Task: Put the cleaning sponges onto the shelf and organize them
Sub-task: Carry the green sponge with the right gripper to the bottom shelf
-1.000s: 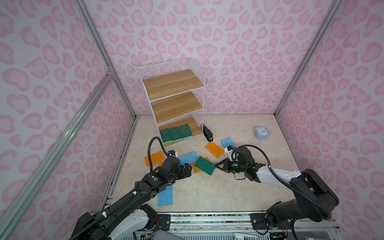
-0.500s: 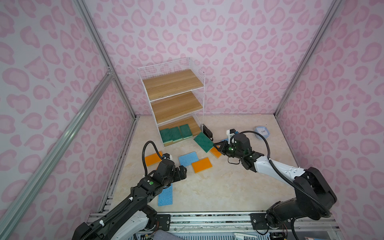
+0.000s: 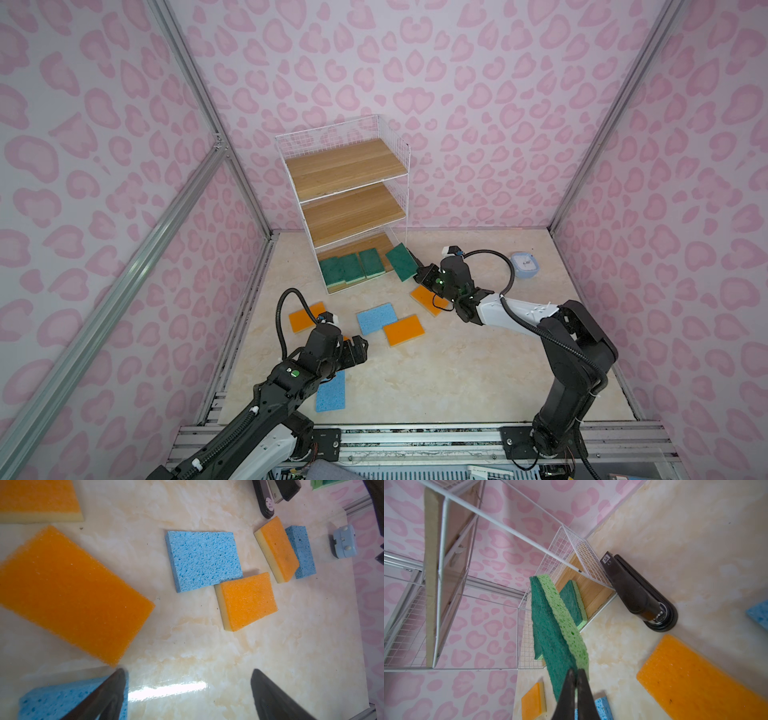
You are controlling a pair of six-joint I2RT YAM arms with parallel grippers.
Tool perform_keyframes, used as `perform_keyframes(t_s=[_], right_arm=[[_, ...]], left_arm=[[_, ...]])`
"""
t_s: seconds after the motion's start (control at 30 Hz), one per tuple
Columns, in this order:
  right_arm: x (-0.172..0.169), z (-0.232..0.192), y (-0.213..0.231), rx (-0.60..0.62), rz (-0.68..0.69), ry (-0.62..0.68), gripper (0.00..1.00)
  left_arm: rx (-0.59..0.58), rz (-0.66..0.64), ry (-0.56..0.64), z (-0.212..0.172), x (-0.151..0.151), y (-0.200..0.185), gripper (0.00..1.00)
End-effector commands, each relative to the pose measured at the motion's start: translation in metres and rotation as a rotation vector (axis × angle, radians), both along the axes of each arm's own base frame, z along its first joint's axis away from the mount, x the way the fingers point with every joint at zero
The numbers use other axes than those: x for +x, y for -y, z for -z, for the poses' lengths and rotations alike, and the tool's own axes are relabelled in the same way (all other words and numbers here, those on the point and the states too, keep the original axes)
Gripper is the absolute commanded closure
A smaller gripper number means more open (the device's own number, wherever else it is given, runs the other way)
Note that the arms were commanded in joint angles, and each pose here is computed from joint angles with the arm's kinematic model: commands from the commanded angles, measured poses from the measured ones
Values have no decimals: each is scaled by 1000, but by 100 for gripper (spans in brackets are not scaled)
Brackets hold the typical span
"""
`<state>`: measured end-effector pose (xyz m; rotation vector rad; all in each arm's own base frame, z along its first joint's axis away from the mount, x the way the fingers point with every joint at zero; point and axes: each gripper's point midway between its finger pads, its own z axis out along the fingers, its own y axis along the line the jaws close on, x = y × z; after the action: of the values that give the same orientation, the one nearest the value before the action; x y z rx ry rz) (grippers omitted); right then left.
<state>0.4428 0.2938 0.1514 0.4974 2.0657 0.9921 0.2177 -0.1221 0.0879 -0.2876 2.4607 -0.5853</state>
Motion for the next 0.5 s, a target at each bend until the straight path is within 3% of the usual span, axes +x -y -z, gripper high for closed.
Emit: perform_keyframes(t_s=[0.0, 0.47], right_arm=[[19, -9, 3, 11, 85, 71, 100], [60, 6, -22, -97, 158, 135, 100]], left_arm=[[-32, 20, 2, 0, 1, 4, 5], [-39, 38, -9, 5, 3, 3, 5]])
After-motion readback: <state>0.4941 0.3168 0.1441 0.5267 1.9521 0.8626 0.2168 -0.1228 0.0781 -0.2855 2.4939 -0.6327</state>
